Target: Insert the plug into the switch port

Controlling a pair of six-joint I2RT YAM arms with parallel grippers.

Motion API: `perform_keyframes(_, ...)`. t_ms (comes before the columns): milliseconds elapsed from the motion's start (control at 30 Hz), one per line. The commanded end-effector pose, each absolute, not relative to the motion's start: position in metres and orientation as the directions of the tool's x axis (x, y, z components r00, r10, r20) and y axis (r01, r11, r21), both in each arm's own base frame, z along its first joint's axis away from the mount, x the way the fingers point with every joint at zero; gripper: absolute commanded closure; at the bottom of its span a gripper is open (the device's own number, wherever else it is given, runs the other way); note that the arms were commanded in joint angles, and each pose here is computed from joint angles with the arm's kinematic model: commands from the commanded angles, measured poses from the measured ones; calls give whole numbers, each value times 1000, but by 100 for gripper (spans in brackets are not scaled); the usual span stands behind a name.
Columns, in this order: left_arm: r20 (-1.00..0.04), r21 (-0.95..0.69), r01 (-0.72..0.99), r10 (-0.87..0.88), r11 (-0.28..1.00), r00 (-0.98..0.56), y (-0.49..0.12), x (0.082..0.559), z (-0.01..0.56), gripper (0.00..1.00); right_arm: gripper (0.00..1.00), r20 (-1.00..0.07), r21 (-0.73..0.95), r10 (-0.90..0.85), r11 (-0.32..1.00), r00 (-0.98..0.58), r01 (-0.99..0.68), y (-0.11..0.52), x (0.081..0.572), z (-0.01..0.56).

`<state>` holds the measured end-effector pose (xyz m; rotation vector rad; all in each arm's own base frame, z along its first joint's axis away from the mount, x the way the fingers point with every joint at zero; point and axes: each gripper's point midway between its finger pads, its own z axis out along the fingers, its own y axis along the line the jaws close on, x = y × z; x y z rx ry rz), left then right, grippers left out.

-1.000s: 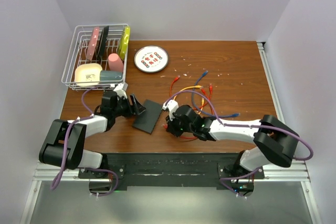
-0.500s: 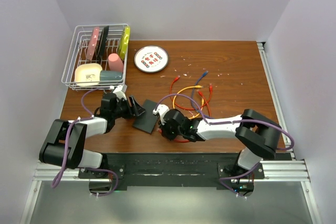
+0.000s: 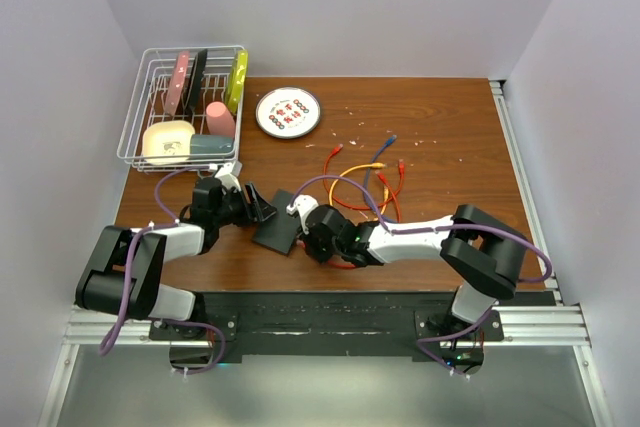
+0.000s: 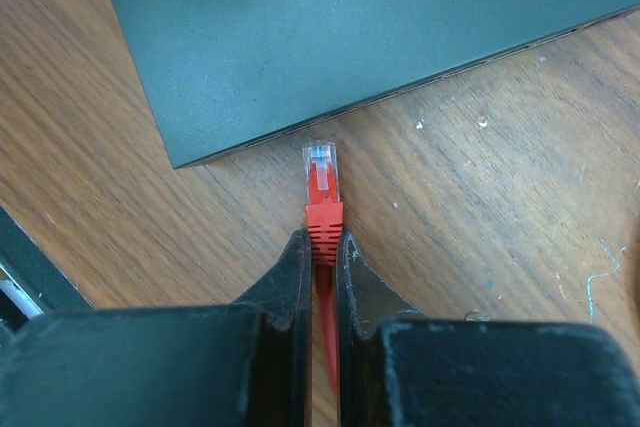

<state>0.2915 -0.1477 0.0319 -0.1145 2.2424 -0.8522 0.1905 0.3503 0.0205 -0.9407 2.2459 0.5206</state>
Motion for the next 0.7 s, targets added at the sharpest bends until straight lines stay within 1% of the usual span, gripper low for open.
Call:
perform_keyframes(0,-579,-619,150,-319,771,-750,-147,287,25,41,100,-680,103,-481,685,-554,-721,353,192,18)
perform_keyframes(367,-566,-630,153,-315,761,-762,-150,285,21,43,100,-679,100,-485,683,-552,-724,360,195,17)
perform_keyframes(667,-561,-635,159,-310,756,-768,-152,285,20,44,100,-717,106,-457,675,-526,-730,364,194,30)
